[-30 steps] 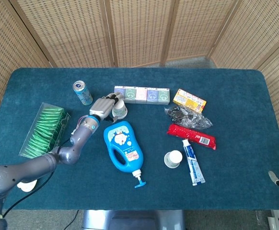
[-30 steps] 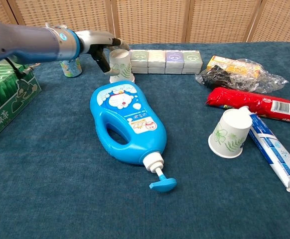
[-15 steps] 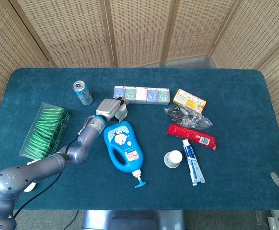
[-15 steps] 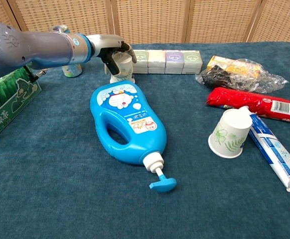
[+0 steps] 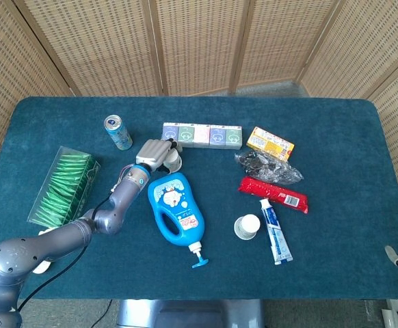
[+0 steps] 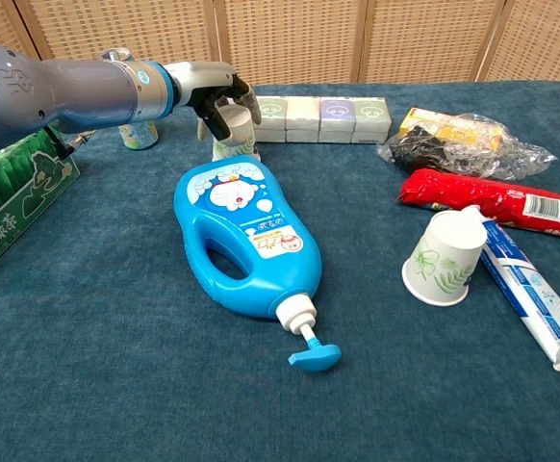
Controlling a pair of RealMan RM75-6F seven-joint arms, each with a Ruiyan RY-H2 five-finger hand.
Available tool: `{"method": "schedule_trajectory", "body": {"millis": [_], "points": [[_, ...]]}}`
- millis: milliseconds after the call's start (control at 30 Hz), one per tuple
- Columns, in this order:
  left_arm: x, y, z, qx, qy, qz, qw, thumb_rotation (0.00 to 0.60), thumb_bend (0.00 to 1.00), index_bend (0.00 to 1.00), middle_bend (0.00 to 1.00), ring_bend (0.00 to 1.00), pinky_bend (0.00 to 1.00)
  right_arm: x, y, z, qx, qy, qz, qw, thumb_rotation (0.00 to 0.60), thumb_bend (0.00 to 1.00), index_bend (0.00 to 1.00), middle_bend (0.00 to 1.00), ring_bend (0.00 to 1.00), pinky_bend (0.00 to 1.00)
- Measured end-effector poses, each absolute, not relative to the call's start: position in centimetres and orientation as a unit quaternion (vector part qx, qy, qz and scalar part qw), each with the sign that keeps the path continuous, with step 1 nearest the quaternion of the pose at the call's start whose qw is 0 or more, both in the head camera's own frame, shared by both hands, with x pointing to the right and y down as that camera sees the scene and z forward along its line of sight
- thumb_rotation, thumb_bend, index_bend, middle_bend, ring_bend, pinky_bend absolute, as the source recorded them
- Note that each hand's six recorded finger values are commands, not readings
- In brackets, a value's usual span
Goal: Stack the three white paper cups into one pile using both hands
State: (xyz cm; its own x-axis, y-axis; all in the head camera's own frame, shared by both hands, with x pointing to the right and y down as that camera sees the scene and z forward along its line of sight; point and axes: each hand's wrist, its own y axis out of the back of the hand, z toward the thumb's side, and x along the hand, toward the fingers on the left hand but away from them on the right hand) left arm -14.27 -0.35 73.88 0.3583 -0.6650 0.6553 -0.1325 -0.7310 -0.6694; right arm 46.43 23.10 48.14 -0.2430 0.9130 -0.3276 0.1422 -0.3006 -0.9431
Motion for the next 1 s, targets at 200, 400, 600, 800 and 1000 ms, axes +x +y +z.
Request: {"method": "schedule_trajectory", "body": {"millis": [200,400,600,800,1000], "points": [[-14.3,-0.4,73.9,-0.78,0.26,-0.504,0.265,0.6,0.44,0.35,0.31,0.36,0.62,46.4,23.1,48.2,-0.528,-0.499,0.61,0.317,0.6,0.23,0.0,0.02,0.0,0.13],[-14.3,-0.7,73.7,-0.779,0.269,-0.501,0.263,0.6,0.44,0.37,0.32,0.38,0.64,46.3,23.0,48.1,-0.528,-0.499,0.609,0.318,0.6,0.23,0.0,0.02,0.0,0.13],[-14.3,-1.0,73.5,-0.781,0.274,-0.497,0.263,0.6,0.44,0.38,0.33,0.39,0.64,46.4,23.0,48.2,-0.528,-0.499,0.609,0.317,0.6,0.23,0.0,0.02,0.0,0.13],[-13.7,-1.2,73.0,-0.785,0.282,-0.487,0.259,0.6,0.44,0.38,0.33,0.38,0.64,46.5,23.0,48.1,-0.527,-0.5,0.61,0.316,0.6,0.23,0.0,0.02,0.0,0.13],[-12.6,-1.4,72.1,-0.794,0.291,-0.471,0.253,0.6,0.44,0.38,0.33,0.39,0.64,46.6,23.1,48.1,-0.526,-0.501,0.61,0.316,0.6,0.23,0.0,0.02,0.0,0.13]]}}
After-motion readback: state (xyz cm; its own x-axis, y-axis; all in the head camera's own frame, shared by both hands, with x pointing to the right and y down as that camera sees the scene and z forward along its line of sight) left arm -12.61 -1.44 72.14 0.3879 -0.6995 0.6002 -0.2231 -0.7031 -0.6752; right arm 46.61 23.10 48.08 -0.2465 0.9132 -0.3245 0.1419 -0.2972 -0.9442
